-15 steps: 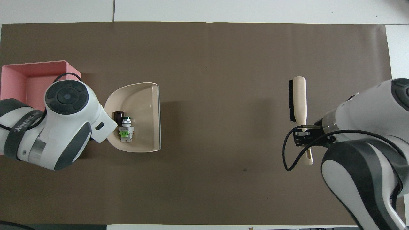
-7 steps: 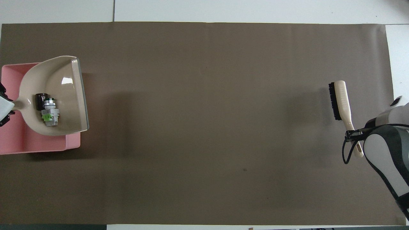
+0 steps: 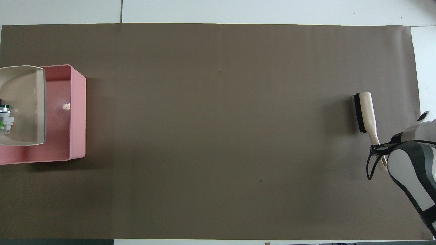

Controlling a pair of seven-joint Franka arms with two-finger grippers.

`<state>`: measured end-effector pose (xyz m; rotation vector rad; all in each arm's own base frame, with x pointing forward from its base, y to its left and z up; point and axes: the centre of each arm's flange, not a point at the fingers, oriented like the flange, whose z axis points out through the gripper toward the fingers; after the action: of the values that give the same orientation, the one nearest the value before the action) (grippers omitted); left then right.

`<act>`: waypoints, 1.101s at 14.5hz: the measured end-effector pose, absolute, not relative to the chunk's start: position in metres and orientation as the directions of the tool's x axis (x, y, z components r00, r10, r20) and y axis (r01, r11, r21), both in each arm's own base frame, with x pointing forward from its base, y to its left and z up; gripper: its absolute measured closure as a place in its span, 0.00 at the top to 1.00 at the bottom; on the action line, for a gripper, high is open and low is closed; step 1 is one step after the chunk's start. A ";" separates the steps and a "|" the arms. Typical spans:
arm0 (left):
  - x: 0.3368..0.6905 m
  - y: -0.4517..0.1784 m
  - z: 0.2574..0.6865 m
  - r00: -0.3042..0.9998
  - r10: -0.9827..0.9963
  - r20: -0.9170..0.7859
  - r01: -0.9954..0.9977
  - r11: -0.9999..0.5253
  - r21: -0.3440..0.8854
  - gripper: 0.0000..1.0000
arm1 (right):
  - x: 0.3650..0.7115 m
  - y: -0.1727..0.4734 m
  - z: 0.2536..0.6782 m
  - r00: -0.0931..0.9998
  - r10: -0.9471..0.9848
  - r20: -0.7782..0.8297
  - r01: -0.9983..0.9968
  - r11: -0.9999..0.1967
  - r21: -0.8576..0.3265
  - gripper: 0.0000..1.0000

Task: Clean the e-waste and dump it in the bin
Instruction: 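Tip the dustpan over the pink bin with the left gripper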

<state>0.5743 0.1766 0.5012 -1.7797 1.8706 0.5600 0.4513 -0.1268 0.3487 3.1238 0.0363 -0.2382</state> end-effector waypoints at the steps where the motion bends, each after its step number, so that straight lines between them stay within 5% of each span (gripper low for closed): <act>1: 0.576 0.179 0.499 -0.058 -0.749 -0.660 -0.995 0.094 -0.019 0.32 | 0.450 -0.129 0.348 0.988 0.018 -0.153 0.020 -1.000 0.006 0.27; 10: 0.575 0.176 0.455 -0.122 -0.394 -0.911 -0.982 0.180 0.053 0.32 | 0.445 -0.131 0.340 0.989 0.041 -0.139 0.042 -0.999 0.005 0.27; 12: 0.573 0.175 0.451 -0.136 -0.355 -0.925 -0.981 0.182 0.075 0.32 | 0.446 -0.131 0.341 0.989 0.042 -0.139 0.043 -0.999 0.005 0.41; 16: 0.572 0.157 0.454 -0.143 -0.269 -0.952 -0.985 0.135 0.110 0.32 | 0.469 -0.134 0.380 0.996 0.047 -0.080 0.049 -0.998 0.026 0.86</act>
<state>0.5724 0.1570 0.4542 -1.2571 1.5664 1.0661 0.4691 -0.1343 0.3798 3.1098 0.0744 -0.1239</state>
